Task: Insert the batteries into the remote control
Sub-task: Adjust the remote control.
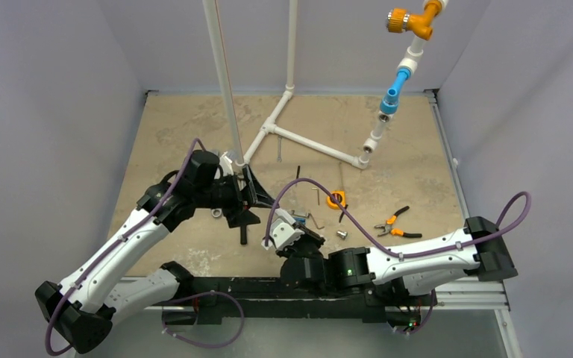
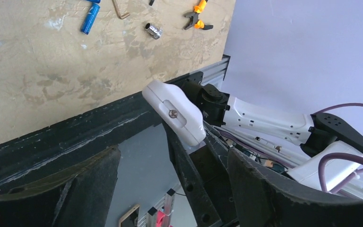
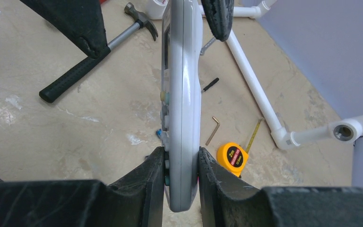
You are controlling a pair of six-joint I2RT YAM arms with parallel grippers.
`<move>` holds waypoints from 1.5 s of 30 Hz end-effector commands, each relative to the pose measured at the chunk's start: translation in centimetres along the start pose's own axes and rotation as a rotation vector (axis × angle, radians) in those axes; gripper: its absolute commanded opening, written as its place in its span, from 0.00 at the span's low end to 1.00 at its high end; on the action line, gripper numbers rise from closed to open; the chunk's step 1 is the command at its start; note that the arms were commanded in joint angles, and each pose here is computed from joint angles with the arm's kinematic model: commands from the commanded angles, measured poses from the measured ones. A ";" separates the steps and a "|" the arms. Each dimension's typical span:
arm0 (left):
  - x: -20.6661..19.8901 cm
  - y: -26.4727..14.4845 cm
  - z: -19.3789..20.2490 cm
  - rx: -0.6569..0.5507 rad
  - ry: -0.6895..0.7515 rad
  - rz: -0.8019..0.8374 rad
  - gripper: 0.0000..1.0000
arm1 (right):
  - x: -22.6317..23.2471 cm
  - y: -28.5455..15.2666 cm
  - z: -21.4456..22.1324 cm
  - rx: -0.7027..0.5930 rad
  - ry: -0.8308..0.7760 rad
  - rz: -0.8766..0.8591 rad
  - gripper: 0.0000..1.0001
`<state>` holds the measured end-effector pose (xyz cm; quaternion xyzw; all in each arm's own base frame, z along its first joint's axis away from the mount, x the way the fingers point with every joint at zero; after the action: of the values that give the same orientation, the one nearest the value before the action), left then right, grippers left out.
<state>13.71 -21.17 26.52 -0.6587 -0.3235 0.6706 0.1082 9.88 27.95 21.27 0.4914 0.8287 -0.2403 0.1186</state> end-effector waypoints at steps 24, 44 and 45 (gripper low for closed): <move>0.5 0.7 -0.1 -0.012 -0.082 0.017 0.23 | 1.1 -1.0 -4.2 -0.102 -0.027 -0.017 0.00; 0.9 1.2 -0.3 -0.017 -0.091 0.010 0.23 | 1.6 -1.6 -4.1 -0.121 -0.088 0.018 0.00; 0.9 1.2 -0.4 -0.019 -0.092 0.009 0.19 | 1.6 -1.6 -4.0 -0.119 -0.088 0.019 0.00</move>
<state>13.99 -21.44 24.93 -0.6189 -0.3326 0.7054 0.0936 7.85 30.06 22.52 0.4537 0.8304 -0.2476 0.2079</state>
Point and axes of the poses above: each gripper's point midway between its finger pads, its own y axis out along the fingers, its own x axis along the line the jaws close on, z = x × y, the point moved 4 cm from there along -y, back along the fingers, and after that the axes turned 2 degrees about y, right-handed, at the moved point
